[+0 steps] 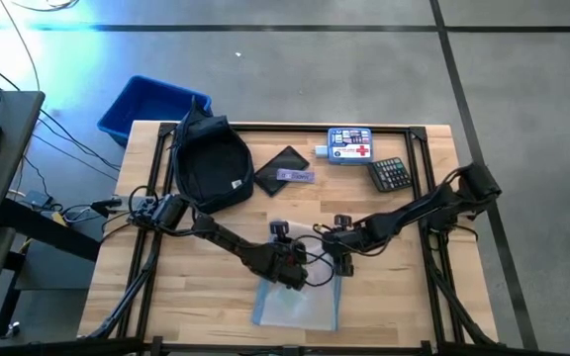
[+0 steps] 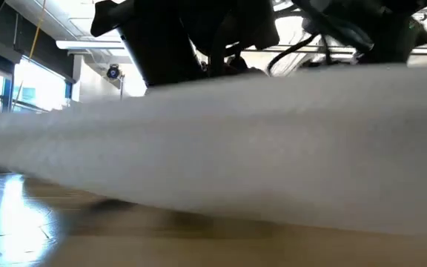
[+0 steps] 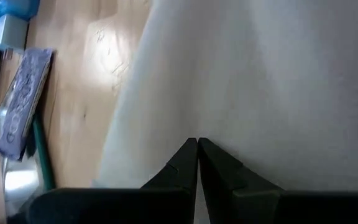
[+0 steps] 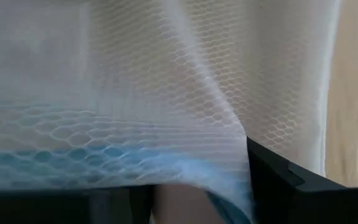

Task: Unpack backpack
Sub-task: Remove the pink charger adapter from the transparent zipper bag

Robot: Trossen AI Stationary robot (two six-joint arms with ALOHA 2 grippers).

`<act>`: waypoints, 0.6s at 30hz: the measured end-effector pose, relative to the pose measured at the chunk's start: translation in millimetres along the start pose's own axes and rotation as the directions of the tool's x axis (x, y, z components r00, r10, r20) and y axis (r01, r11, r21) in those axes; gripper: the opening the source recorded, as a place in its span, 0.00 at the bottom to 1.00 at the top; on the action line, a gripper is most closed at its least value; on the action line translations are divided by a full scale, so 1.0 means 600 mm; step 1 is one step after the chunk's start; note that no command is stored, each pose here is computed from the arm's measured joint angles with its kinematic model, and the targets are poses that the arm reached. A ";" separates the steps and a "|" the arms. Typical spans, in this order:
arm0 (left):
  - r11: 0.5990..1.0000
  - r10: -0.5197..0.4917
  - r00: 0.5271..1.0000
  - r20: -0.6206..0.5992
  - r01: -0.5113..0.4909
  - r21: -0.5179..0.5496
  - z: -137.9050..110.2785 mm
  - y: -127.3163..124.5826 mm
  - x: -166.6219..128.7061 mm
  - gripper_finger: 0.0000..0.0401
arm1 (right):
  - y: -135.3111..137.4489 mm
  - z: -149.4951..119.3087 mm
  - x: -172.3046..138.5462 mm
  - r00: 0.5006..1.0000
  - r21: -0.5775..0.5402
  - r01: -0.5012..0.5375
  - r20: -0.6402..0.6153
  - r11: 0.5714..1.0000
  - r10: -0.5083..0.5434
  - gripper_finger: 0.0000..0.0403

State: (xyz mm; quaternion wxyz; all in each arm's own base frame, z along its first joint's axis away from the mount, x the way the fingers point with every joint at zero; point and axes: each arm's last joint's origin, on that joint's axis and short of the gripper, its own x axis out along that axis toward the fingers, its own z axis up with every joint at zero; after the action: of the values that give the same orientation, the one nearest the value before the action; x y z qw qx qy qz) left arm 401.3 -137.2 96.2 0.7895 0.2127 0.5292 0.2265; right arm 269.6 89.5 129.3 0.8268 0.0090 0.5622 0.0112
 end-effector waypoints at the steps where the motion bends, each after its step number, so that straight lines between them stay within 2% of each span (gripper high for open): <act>1: 1.000 0.005 1.000 -0.008 -0.006 -0.004 -0.001 0.002 0.001 0.00 | 0.004 -0.002 -0.007 1.000 -0.008 -0.020 -0.005 1.000 0.020 0.43; 7: 0.999 0.035 0.997 -0.063 -0.037 -0.031 -0.010 0.011 0.005 0.00 | 0.031 -0.017 -0.044 0.994 -0.072 -0.105 -0.032 0.992 0.103 0.43; 10: 0.997 0.044 0.997 -0.056 -0.047 -0.053 -0.009 0.012 0.005 0.00 | 0.045 -0.028 -0.059 0.988 -0.147 -0.149 -0.057 0.978 0.142 0.43; 14: 0.995 0.067 0.993 -0.094 -0.073 -0.069 -0.017 0.017 0.006 0.00 | 0.060 -0.047 -0.082 0.954 -0.187 -0.288 -0.145 0.939 0.264 0.43; 16: 0.992 0.075 0.992 -0.104 -0.085 -0.093 -0.018 0.020 0.009 0.00 | 0.063 -0.046 -0.090 0.955 -0.220 -0.293 -0.123 0.931 0.271 0.43; 18: 0.991 0.079 0.990 -0.114 -0.091 -0.099 -0.020 0.021 0.009 0.00 | 0.063 -0.045 -0.091 0.970 -0.272 -0.242 -0.088 0.931 0.226 0.43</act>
State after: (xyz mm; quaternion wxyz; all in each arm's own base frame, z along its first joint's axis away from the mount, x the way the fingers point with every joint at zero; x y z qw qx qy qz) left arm 390.3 -122.5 95.4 0.7589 0.1807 0.5498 0.2986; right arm 224.2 125.7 171.3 0.7966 -0.0418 0.5724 0.1897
